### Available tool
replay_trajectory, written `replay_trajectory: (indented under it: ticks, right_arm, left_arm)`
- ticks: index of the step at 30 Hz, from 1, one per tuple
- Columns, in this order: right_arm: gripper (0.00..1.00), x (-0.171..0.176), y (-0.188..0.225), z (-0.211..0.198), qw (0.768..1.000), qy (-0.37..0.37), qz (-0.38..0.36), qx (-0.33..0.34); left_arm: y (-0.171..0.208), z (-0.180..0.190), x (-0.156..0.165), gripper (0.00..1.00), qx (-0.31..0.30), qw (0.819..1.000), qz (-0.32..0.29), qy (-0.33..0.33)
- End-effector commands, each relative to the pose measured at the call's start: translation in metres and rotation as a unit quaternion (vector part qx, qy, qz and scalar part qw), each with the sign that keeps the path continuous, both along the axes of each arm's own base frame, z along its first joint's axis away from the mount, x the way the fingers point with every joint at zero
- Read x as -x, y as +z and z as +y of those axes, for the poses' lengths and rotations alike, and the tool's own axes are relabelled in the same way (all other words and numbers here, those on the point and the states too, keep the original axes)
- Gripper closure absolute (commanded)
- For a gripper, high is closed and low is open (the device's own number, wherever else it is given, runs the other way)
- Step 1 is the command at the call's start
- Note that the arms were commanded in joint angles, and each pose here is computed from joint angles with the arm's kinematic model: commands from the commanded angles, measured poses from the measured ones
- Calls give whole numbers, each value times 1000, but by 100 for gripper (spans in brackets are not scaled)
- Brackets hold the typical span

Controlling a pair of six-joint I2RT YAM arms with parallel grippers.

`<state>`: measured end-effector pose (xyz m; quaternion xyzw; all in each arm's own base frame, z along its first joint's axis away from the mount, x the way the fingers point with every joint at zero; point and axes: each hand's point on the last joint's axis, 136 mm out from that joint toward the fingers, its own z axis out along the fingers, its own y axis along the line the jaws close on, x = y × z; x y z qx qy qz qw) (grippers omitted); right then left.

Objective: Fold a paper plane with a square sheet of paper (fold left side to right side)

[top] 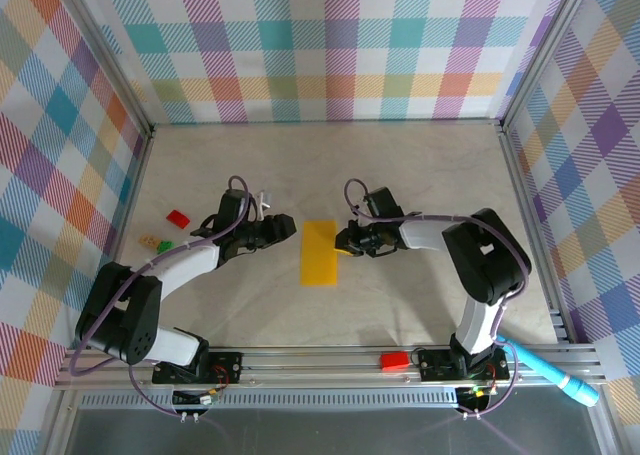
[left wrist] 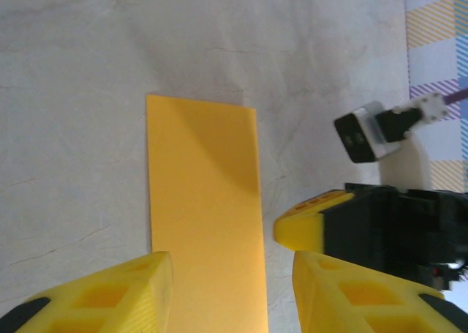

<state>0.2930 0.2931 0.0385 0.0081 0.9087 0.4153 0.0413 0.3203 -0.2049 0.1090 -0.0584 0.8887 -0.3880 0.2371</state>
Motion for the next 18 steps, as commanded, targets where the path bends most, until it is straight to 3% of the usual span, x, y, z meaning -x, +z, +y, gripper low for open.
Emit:
replay_trajectory:
  ticks: [1,18]
  right_arm:
    - [96,-6,2,10,1000,8,-5,-12]
    - [98,10,-42,-12,997,27,22,67]
  left_arm:
    - [9,-2,1,54,9,1000,-15,-12]
    - [-50,-19,25,61,-14,989,133,-67]
